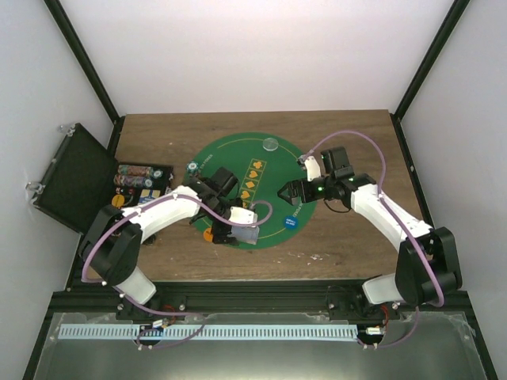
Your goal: Distribute texas hold em gaming equipment
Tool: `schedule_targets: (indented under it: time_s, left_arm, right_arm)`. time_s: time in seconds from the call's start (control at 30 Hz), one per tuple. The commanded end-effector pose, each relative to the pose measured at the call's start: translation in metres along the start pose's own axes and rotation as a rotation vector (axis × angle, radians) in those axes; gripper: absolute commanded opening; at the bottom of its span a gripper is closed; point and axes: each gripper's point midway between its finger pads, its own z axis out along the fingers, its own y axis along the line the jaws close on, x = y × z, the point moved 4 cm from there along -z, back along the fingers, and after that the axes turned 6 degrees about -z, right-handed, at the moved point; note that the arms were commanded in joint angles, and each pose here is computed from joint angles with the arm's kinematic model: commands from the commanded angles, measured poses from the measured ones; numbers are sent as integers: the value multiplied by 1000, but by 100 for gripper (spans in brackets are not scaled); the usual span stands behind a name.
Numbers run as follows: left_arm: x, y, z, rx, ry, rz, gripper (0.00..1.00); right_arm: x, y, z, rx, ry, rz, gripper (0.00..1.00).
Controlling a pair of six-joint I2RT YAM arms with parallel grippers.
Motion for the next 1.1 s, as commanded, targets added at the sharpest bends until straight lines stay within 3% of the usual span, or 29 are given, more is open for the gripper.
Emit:
schedule_targets:
  time_s: [0.0,0.8,1.07]
  left_arm:
    - [-9,21,4,-107,-34,39,100]
    - [8,27,45,-21,56,-11,99]
    - [10,25,55,-7,49,-25,77]
  right_arm:
    - [3,3,4,-38,1,28,100]
    - [7,1,9,-51,23,37,100]
    - [6,0,12,-50,24,46,100]
